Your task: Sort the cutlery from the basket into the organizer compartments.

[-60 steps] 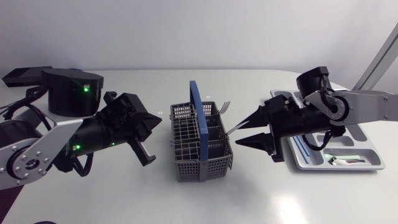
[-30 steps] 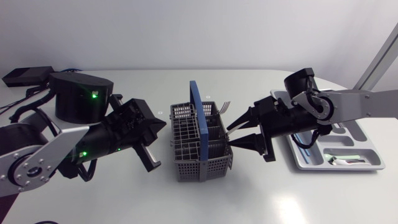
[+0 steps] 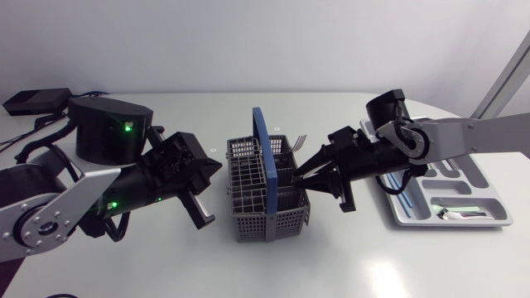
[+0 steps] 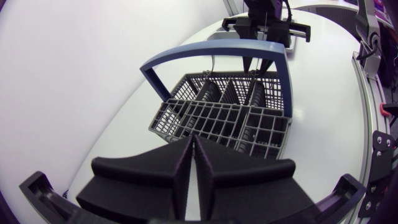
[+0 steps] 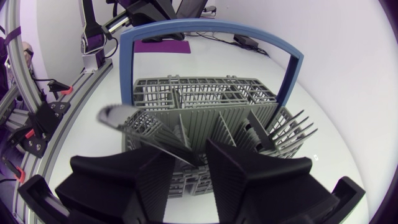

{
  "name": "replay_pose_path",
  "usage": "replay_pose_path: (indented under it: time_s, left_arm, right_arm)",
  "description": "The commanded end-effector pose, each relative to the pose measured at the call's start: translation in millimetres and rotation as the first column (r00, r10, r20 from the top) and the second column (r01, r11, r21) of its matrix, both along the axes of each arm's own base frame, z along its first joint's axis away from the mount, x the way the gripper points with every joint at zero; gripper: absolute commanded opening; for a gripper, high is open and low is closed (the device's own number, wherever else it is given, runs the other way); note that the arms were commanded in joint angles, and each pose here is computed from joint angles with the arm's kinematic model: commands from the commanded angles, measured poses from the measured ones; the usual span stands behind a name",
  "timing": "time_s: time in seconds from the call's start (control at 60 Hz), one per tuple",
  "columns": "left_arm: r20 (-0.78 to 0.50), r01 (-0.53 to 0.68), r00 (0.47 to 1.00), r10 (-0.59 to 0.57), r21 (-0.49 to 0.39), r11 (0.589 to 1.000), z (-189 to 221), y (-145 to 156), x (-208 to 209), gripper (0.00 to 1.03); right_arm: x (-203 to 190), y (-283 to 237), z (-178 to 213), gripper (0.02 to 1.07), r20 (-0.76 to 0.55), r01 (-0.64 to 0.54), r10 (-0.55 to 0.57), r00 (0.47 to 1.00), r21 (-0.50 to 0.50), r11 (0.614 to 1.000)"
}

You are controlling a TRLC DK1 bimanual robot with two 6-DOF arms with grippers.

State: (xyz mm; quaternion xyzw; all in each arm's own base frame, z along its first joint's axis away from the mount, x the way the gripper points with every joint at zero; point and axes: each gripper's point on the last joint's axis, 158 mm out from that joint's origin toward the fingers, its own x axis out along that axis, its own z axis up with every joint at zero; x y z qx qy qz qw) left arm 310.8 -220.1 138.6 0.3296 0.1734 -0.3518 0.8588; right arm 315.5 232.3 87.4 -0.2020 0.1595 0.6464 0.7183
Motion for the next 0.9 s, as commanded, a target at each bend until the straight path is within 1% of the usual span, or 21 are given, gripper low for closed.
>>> replay_pose_path:
  time_s: [0.0, 0.017, 0.033, 0.067, 0.333, 0.517, 0.7, 0.883]
  left_arm:
    - [-0.003, -0.012, 1.0, 0.012, 0.009, 1.0, -6.1, 4.3, 0.7, 0.07]
    - [-0.003, -0.012, 1.0, 0.012, 0.009, 1.0, -6.1, 4.3, 0.7, 0.07]
    - [-0.001, -0.013, 1.0, 0.013, 0.009, 1.0, -5.6, 4.8, 1.0, 0.07]
    - [-0.001, -0.015, 1.0, 0.015, 0.009, 1.0, -5.5, 5.7, 0.8, 0.07]
    - [0.005, -0.02, 1.0, 0.02, 0.007, 1.0, -7.2, 8.3, 1.1, 0.07]
    - [0.008, -0.024, 1.0, 0.024, 0.011, 1.0, -9.4, 11.9, 1.4, 0.07]
    - [0.024, -0.014, 1.0, 0.014, 0.023, 1.0, -8.7, 13.6, -0.2, 0.07]
    - [0.034, -0.008, 0.999, 0.007, 0.035, 0.999, -9.4, 16.3, -2.1, 0.07]
  right_arm:
    - [7.0, 4.3, -1.1, 0.15, -0.019, 0.005, -0.005, 1.0, 0.008, 1.0]
    - [7.0, 4.3, -1.1, 0.15, -0.019, 0.005, -0.005, 1.0, 0.008, 1.0]
    - [7.8, 4.3, -1.0, 0.11, -0.019, 0.006, -0.006, 1.0, 0.007, 1.0]
    - [8.1, 4.2, -0.9, 0.09, -0.019, 0.007, -0.007, 1.0, 0.005, 1.0]
    - [8.6, 5.9, -2.4, 0.08, -0.029, 0.016, -0.016, 0.999, -0.01, 1.0]
    - [17.3, 11.4, 21.3, 0.08, -0.008, 0.057, -0.057, 0.998, -0.009, 0.998]
    - [9.9, 22.8, 43.9, 0.08, 0.022, 0.071, -0.07, 0.997, -0.032, 0.997]
    - [4.6, 30.4, 74.7, 0.08, 0.055, 0.107, -0.104, 0.993, -0.041, 0.993]
